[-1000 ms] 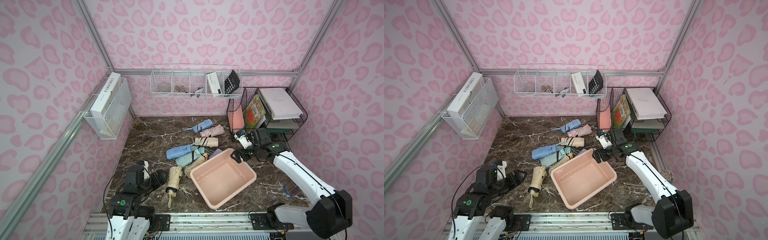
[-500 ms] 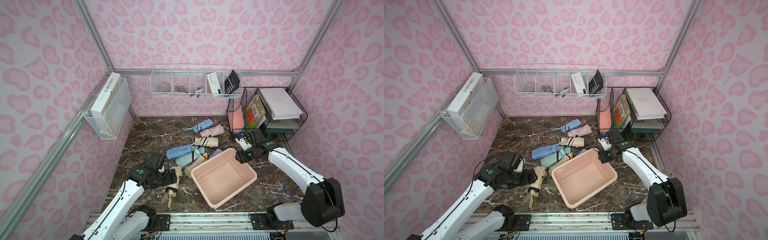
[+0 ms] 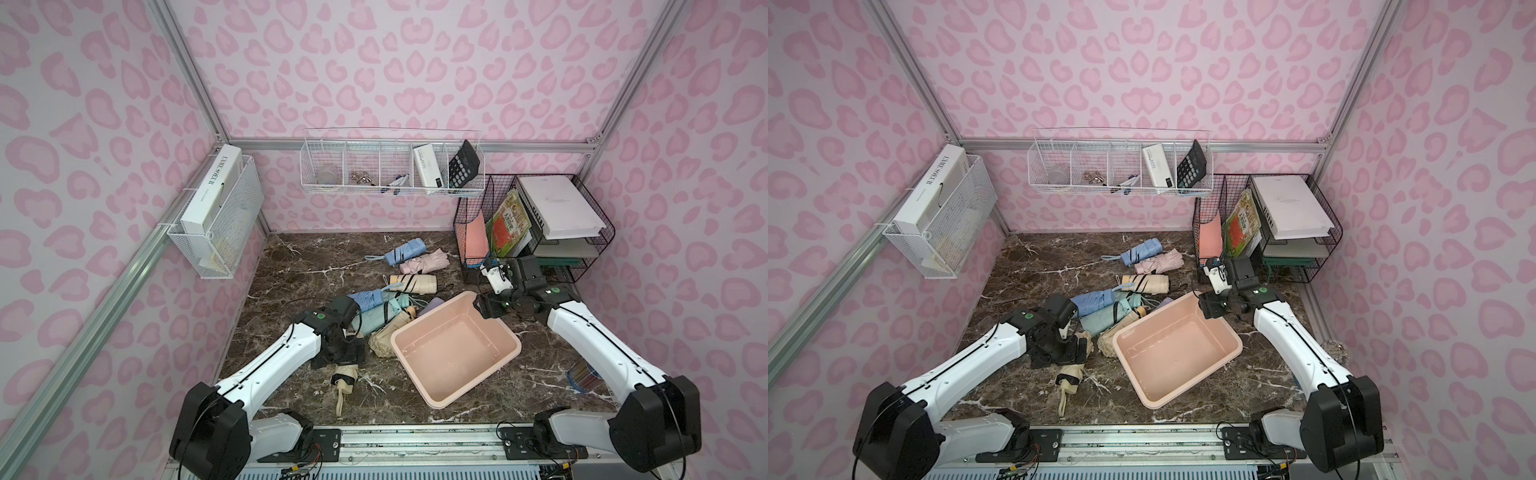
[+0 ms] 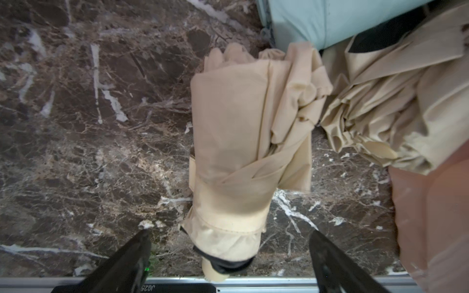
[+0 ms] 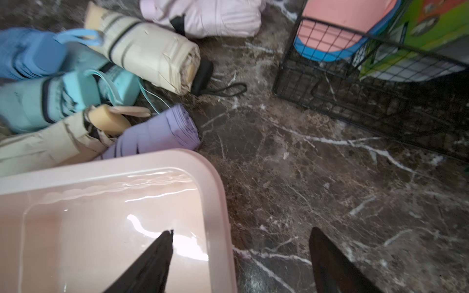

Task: Put the umbrella into the storage box
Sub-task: Pick up the umbrella from the center of the board.

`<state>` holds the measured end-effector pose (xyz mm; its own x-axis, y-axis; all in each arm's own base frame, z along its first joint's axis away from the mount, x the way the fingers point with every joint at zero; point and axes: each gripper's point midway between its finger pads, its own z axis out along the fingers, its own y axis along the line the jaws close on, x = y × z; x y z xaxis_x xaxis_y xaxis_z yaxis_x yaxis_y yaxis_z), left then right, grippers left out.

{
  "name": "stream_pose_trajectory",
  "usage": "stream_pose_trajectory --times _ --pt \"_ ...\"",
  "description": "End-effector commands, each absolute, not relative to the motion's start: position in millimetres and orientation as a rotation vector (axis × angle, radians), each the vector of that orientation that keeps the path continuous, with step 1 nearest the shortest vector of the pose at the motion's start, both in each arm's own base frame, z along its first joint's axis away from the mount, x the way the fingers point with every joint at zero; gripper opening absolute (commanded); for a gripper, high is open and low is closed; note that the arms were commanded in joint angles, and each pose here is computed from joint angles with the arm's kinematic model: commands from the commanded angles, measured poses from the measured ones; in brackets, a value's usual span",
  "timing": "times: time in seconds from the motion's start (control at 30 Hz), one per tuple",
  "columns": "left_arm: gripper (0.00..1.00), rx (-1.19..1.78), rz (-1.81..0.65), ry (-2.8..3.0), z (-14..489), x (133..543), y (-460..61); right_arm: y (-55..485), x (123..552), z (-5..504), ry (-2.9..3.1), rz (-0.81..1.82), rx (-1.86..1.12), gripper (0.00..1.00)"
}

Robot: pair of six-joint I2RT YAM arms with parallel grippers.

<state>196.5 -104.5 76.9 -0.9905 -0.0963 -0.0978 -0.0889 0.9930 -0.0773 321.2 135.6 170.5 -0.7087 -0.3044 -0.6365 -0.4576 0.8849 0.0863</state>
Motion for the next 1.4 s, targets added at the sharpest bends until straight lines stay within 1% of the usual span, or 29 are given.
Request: stream_pose_trajectory --times 0.0,0.1,0.23,0.33,0.47,0.6,0.8,0.83,0.93,1.1,1.2,1.37 --pt "0.93 -0.062 -0.111 3.046 68.1 203.4 -109.4 151.7 325.6 194.9 2.293 0.45 -0.489 0.8" --pt "0.87 -0.038 -0.096 3.076 58.5 203.1 -110.3 155.9 325.2 210.6 2.222 0.509 -0.438 0.81" --pt "0.82 -0.037 -0.1 3.07 50.4 206.2 -111.8 156.9 326.0 225.3 2.168 0.541 -0.394 0.81" --pt "0.78 -0.043 -0.097 3.08 41.1 206.3 -112.4 158.7 326.5 230.5 2.15 0.555 -0.389 0.81" --pt "0.76 -0.062 -0.067 3.089 26.4 206.8 -110.2 159.2 327.6 230.3 2.139 0.561 -0.384 0.81" --pt "0.69 -0.097 -0.087 3.098 16.8 208.9 -114.1 161.1 326.8 228.5 2.14 0.575 -0.388 0.8" --pt "0.5 -0.072 -0.124 3.098 19.5 208.5 -118.0 160.9 327.6 235.5 2.122 0.569 -0.394 0.8" --pt "0.46 -0.063 -0.125 3.096 21.4 207.9 -118.0 159.9 327.2 235.6 2.121 0.567 -0.39 0.8" --pt "0.4 -0.048 -0.128 3.086 29.0 206.3 -116.8 159.0 325.1 235.9 2.115 0.57 -0.383 0.8" --pt "0.33 -0.04 -0.112 3.045 52.7 201.2 -108.3 160.2 322.3 237.9 2.104 0.593 -0.369 0.8" --pt "0.31 0.003 -0.104 2.982 79.2 199.9 -101.7 161.5 321.8 241.8 2.093 0.611 -0.358 0.8" --pt "0.26 0.258 -0.179 2.769 142.3 212.5 -109.6 167.0 324.7 250.7 2.075 0.659 -0.342 0.8"
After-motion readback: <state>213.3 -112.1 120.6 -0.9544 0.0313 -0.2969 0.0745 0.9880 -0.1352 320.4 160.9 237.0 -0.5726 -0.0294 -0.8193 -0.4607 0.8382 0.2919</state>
